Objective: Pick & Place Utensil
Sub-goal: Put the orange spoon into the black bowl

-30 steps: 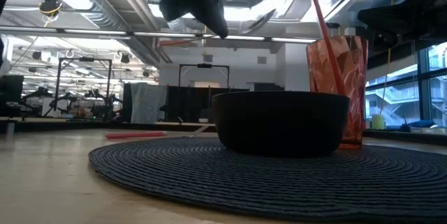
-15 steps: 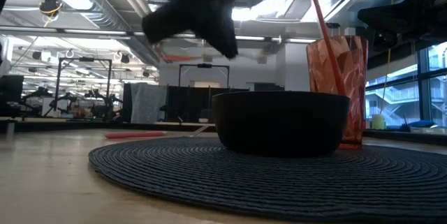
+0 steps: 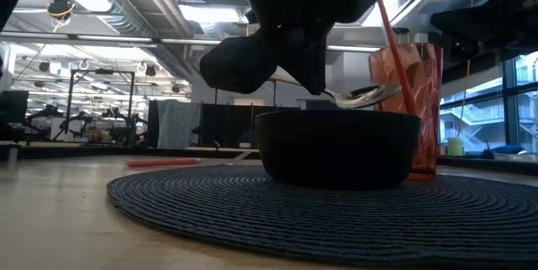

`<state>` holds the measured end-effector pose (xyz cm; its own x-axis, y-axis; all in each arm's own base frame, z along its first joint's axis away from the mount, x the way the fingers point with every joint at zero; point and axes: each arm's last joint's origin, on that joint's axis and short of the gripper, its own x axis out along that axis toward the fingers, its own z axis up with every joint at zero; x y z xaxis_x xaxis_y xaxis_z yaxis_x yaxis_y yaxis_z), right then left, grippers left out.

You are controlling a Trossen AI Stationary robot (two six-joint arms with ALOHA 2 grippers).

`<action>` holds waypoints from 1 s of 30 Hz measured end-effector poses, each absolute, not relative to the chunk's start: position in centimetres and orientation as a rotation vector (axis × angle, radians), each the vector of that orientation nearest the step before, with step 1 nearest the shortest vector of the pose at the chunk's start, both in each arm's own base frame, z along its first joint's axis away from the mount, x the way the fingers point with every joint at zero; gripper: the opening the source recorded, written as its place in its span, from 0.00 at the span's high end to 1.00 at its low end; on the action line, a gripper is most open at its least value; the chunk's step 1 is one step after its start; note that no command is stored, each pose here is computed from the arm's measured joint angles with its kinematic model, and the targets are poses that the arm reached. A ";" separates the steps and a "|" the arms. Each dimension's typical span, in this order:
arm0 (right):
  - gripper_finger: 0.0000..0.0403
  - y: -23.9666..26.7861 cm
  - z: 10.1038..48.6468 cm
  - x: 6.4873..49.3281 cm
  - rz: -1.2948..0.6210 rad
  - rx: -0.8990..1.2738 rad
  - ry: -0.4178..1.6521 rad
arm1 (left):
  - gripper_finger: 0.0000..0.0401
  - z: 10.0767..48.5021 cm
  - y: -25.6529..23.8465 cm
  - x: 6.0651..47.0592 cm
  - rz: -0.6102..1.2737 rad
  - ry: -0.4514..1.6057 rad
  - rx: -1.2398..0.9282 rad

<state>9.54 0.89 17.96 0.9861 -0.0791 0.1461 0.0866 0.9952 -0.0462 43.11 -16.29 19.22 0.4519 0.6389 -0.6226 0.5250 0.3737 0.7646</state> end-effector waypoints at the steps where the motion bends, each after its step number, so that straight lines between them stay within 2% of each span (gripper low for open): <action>1: 0.98 0.9 18.0 9.5 -0.083 -0.053 -0.144 | 0.99 19.2 -16.3 43.2 0.090 1.188 1.275; 14: 0.98 0.9 18.0 9.5 -0.083 -0.055 -0.144 | 0.95 18.9 -16.3 43.1 -0.014 1.215 1.208; 26: 0.98 0.9 18.0 9.5 -0.083 -0.052 -0.144 | 0.94 18.9 -16.2 43.1 -0.006 1.217 1.209; 30: 0.98 0.9 18.0 9.5 -0.083 -0.052 -0.144 | 0.90 18.9 -16.2 43.1 -0.005 1.217 1.201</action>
